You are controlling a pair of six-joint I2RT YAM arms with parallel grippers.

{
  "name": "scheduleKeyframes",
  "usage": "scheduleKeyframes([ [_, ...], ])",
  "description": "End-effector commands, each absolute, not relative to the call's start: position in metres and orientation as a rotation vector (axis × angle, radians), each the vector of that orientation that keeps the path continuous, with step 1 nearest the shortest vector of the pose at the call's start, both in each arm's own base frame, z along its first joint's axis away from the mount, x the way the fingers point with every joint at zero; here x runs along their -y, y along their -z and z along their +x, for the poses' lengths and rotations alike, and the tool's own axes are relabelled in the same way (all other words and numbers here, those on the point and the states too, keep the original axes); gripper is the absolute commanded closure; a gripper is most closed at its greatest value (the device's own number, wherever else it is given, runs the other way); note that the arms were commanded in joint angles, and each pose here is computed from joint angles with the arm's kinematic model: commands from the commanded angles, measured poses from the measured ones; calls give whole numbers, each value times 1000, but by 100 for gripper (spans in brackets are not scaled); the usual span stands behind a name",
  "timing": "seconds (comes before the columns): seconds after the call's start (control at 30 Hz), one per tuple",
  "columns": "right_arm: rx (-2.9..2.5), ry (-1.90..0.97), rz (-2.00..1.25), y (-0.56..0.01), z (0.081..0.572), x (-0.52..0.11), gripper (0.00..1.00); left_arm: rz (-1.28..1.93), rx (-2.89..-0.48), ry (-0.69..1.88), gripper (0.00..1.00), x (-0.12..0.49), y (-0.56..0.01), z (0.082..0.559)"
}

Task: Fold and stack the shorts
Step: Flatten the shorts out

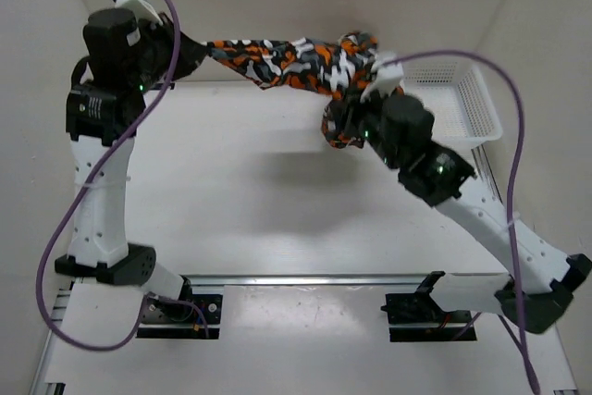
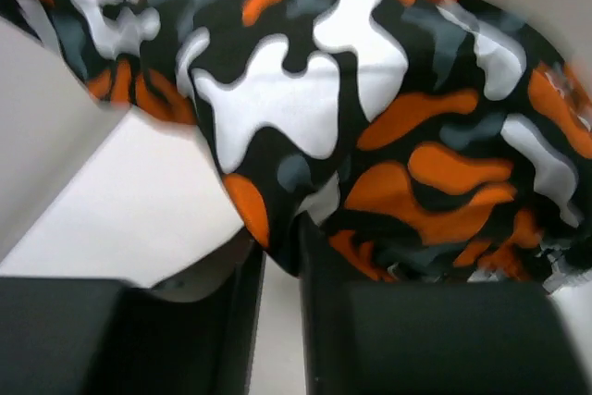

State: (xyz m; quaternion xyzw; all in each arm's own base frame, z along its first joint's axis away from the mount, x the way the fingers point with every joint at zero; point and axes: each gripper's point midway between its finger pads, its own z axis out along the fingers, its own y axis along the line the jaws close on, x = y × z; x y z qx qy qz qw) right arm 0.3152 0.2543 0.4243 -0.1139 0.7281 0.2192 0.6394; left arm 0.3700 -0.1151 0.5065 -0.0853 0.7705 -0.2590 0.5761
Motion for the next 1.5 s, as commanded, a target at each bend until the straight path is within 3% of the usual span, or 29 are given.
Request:
scheduleKeyframes([
  [0.0,-1803,-224,-223,-326,310,-230,57,-127,-1843,655,90,129,-482,338],
  [0.07,-1949,-148,-220,-248,289,-225,17,-149,-1928,621,90,129,-439,336],
  [0.1,-2010,-92,-211,-222,277,-214,12,-168,-2070,584,90,132,-376,335],
  [0.2,-2139,-10,-86,-164,246,-191,2,-232,-2160,548,90,125,-317,319],
  [0.23,-2183,22,-90,-152,234,-183,2,-267,-2247,530,90,123,-278,307],
  [0.4,-2224,-144,63,-163,203,-165,18,-346,-2321,448,90,106,-228,282],
  [0.53,-2288,-328,200,-166,181,-164,18,-390,-2311,418,90,94,-220,274],
  [0.73,-2486,-550,507,-116,162,-184,16,-404,-2326,415,90,94,-212,270],
  [1.03,-2433,-927,955,-97,198,-181,21,-399,-2328,426,90,94,-215,264],
  [1.47,-2430,-914,1163,-71,240,-160,52,-392,-2348,414,90,93,-207,262],
])
